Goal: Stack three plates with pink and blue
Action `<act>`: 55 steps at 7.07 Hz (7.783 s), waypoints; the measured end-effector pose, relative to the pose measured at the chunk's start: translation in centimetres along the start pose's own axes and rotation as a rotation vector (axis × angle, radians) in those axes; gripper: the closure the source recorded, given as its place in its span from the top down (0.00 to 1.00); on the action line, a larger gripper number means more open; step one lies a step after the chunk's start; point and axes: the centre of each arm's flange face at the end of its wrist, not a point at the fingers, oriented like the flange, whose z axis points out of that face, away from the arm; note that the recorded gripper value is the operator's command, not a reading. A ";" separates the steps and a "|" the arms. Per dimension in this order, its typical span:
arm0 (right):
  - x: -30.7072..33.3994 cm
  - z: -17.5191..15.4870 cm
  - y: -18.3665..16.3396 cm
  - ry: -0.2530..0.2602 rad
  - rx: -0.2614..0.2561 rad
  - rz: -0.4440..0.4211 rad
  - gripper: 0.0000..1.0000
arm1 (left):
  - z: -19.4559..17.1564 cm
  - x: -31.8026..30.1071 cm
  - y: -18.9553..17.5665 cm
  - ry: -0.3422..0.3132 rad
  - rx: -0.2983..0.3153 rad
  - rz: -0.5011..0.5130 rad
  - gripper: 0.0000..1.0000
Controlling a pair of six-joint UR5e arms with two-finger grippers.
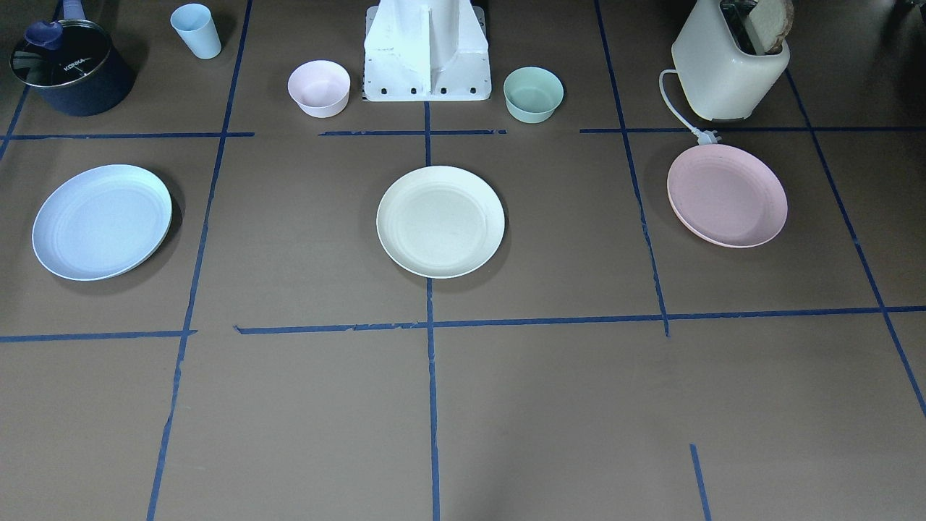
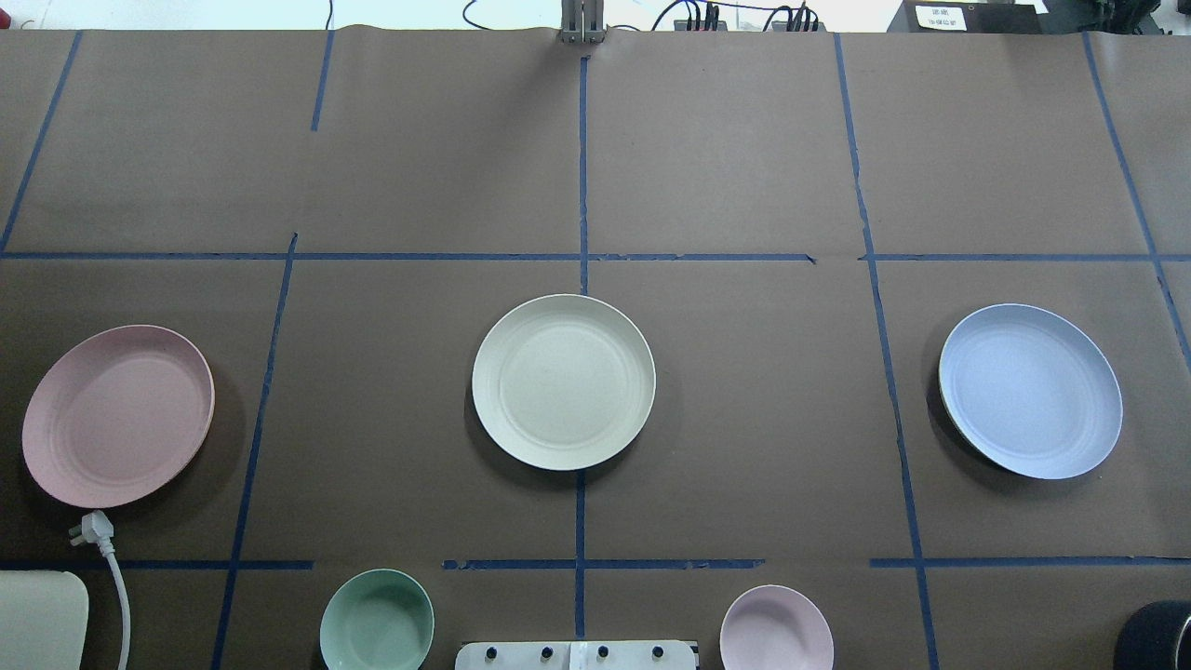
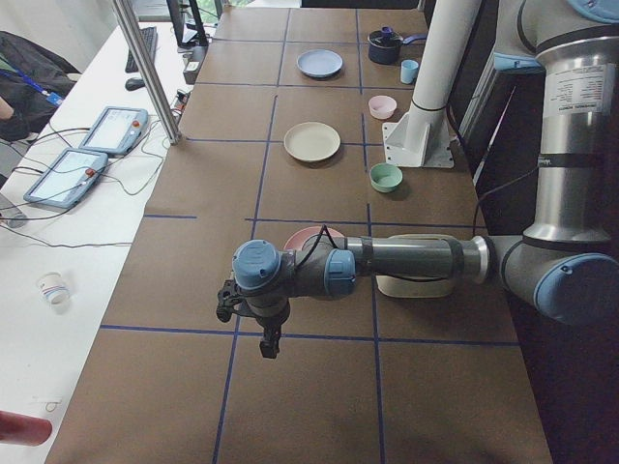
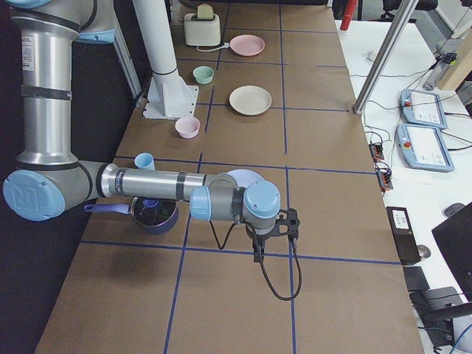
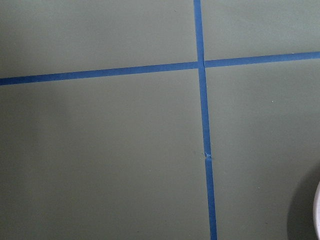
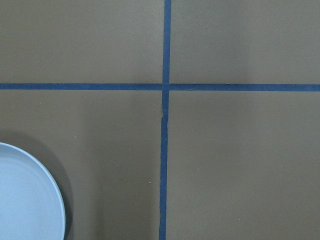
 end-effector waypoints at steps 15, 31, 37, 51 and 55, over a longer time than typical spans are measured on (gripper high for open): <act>-1.7 -1.2 -0.9 -0.029 0.025 -0.023 1.00 | 18.5 18.4 5.5 0.135 0.126 -0.162 0.04; -14.0 3.5 -2.4 -0.104 0.122 0.138 1.00 | 9.8 68.3 3.5 0.398 0.038 -0.583 0.00; -17.8 9.0 0.1 -0.086 0.106 0.136 1.00 | 12.3 70.3 3.0 0.372 0.046 -0.581 1.00; -15.4 17.5 7.0 0.033 0.026 0.082 0.00 | -0.5 51.5 -1.2 0.311 0.076 -0.480 1.00; -16.5 11.8 6.0 -0.092 0.106 0.070 0.00 | -1.5 29.2 -1.9 0.100 0.162 -0.210 1.00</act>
